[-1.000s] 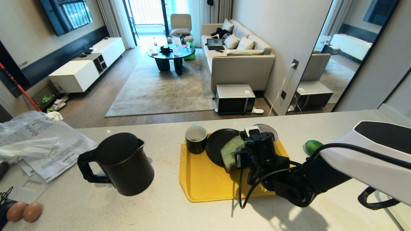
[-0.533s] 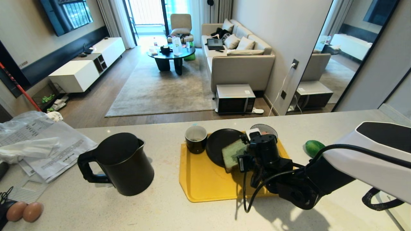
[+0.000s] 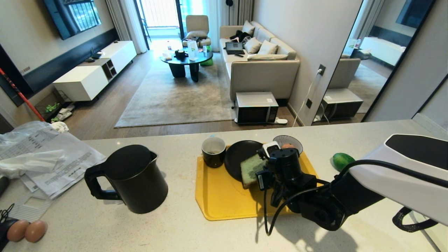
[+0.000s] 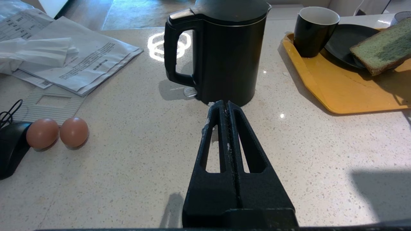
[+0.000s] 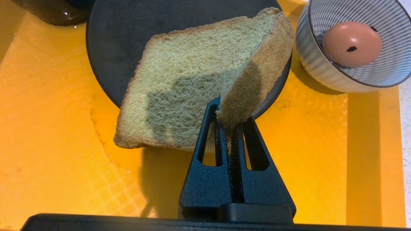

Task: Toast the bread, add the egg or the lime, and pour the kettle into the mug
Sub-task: Put the baked bread on a plate

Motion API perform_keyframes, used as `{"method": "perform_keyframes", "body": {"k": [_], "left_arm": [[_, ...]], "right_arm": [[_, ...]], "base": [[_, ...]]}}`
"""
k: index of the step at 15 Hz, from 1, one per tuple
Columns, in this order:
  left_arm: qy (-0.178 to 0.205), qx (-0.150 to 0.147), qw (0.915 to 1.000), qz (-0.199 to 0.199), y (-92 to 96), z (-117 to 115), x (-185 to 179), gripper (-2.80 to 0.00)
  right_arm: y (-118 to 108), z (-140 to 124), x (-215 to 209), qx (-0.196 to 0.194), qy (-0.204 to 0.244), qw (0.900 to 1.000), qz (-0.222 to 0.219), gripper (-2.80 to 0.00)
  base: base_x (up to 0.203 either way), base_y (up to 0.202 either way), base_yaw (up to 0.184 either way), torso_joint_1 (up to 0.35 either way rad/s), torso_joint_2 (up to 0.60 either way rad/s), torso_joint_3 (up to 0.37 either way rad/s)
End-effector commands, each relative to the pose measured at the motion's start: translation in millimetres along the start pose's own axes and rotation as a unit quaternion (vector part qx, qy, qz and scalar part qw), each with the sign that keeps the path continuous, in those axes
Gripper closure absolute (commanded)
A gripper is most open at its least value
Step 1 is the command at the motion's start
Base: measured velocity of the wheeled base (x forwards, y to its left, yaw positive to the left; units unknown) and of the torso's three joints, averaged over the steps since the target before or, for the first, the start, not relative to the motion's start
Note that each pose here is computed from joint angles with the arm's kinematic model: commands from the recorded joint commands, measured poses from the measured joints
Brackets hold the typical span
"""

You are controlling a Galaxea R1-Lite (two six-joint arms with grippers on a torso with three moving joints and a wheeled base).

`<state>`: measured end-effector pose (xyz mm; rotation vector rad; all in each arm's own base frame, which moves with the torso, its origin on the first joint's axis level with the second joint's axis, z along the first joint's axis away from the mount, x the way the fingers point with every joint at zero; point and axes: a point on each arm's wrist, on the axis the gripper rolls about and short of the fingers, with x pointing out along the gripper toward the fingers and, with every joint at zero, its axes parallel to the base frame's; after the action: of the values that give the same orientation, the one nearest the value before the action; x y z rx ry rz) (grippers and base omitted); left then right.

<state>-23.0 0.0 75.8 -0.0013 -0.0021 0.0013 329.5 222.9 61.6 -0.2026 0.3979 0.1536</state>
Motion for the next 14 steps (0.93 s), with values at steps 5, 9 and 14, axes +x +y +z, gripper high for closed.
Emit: {"method": "perform_keyframes", "body": {"k": [5,9,14], "left_arm": [[0.001,0.000,1.0000,0.000,0.0,-0.2,0.1,0.00],[0.000,0.000,1.0000,0.000,0.0,0.1,0.0,0.00],[0.000,0.000,1.0000,0.000,0.0,0.1,0.0,0.00]], "right_arm": [[5.0,0.4,3.2,-0.004,-0.005,1.000,0.002,-2.80],[3.2,-3.0,1.2,-0.014,0.002,1.000,0.000,-2.80],[-3.5,-16.7,-11.1,-0.027,0.027,0.999,-0.001,-2.80]], "base": [[0.000,0.000,0.000,0.000,0.00,0.000],[0.000,0.000,0.000,0.000,0.00,0.000],[0.000,0.000,0.000,0.000,0.00,0.000]]}}
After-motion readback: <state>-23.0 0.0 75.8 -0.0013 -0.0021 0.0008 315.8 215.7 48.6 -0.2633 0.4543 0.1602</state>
